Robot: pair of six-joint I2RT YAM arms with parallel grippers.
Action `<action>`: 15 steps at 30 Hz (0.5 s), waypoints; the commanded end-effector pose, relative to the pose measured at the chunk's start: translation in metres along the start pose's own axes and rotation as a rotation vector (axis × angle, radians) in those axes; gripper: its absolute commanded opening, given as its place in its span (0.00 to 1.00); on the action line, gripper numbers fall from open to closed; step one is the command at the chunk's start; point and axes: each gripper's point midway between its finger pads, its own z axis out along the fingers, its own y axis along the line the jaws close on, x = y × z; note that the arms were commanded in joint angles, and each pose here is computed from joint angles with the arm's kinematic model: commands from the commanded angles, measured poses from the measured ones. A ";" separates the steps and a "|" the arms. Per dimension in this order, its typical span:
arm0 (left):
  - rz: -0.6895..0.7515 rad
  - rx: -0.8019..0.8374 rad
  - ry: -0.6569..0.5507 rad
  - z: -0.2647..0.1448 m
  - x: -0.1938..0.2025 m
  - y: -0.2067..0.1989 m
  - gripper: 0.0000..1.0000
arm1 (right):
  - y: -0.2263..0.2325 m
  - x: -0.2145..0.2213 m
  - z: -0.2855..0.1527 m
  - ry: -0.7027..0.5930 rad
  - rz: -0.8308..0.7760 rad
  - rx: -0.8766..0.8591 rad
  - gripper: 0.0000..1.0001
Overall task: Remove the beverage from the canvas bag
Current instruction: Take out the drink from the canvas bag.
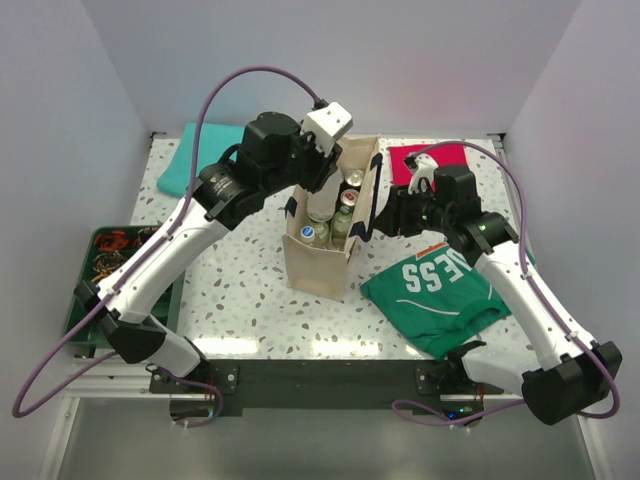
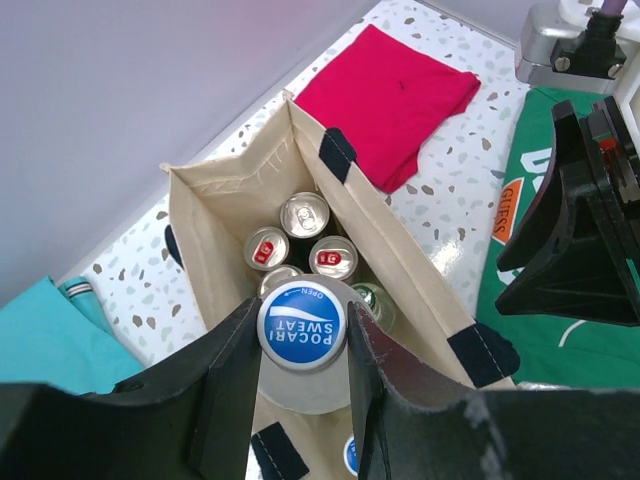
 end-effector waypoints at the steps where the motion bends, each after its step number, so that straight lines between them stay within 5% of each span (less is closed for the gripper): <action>1: 0.010 -0.113 -0.396 -0.061 -0.116 0.030 0.00 | 0.002 -0.007 -0.002 -0.039 -0.006 0.001 0.45; 15: 0.034 -0.204 -0.484 -0.077 -0.145 0.048 0.00 | 0.003 -0.006 -0.001 -0.037 -0.005 -0.003 0.45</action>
